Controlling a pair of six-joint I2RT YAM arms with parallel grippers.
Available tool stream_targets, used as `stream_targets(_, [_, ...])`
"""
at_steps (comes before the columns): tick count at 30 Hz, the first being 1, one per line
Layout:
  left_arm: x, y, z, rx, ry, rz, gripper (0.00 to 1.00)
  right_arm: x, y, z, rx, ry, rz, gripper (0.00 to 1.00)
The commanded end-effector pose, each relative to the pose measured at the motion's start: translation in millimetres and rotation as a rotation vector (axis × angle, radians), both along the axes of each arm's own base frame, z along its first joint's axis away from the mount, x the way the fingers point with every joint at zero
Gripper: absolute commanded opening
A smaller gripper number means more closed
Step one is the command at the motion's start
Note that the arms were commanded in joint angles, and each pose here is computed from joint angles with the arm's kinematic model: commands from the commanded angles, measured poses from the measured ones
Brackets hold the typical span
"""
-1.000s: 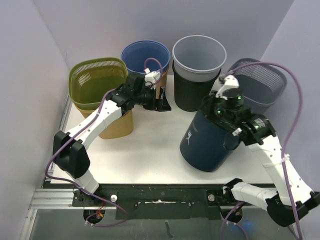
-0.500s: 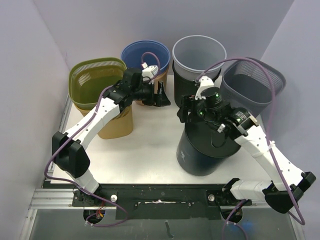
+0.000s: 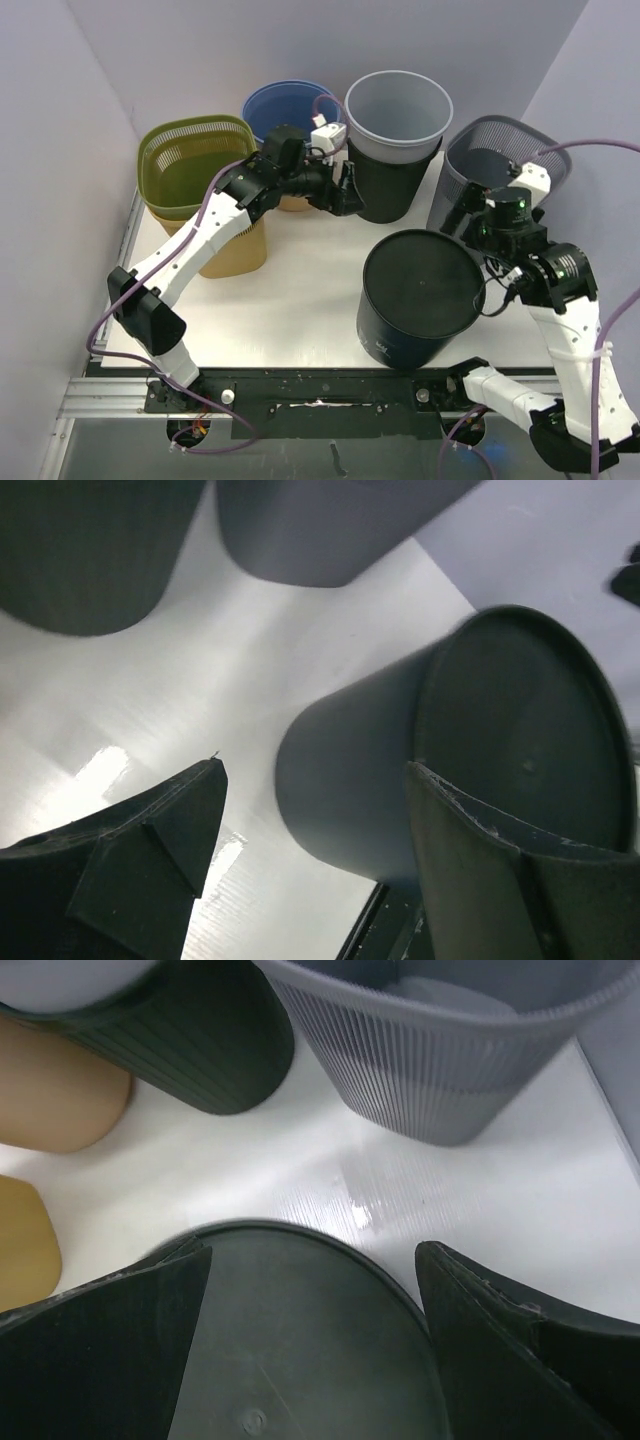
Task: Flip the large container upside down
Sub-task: Turn the container upside down at the center of the board, then move the container to the corner of the board.
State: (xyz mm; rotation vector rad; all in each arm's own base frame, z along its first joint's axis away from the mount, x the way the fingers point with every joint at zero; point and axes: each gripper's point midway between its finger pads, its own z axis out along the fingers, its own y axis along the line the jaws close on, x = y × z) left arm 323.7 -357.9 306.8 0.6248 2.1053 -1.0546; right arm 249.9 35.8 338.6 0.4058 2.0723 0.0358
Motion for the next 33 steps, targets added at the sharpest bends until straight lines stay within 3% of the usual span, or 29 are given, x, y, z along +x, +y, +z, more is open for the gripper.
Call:
stream_targets(1, [-27,-17,38,0.007,-0.137,-0.088,0.71,-33,-5,-29,0.087,0.117,-0.069,0.88])
stream_targets(5, [-28,-16,38,0.009,-0.141,-0.077,0.71,-50,9,-65,0.188,0.216,-0.066,0.90])
stream_targets(12, [-24,-5,46,0.016,-0.160,-0.029,0.71,-65,28,-91,0.298,0.247,0.004,0.92])
stream_targets(19, [-25,1,52,0.003,-0.169,-0.011,0.71,-36,85,-71,0.407,0.176,0.283,0.90])
stream_targets(22, [-24,5,55,0.000,-0.174,0.001,0.71,-32,95,-58,0.348,0.166,0.345,0.90])
stream_targets(27, [-31,3,46,0.006,-0.131,-0.040,0.71,-28,59,-47,0.166,0.171,0.186,0.92])
stream_targets(33, [-83,-5,-4,0.067,0.028,-0.202,0.70,-39,22,-72,0.037,0.300,-0.013,0.93])
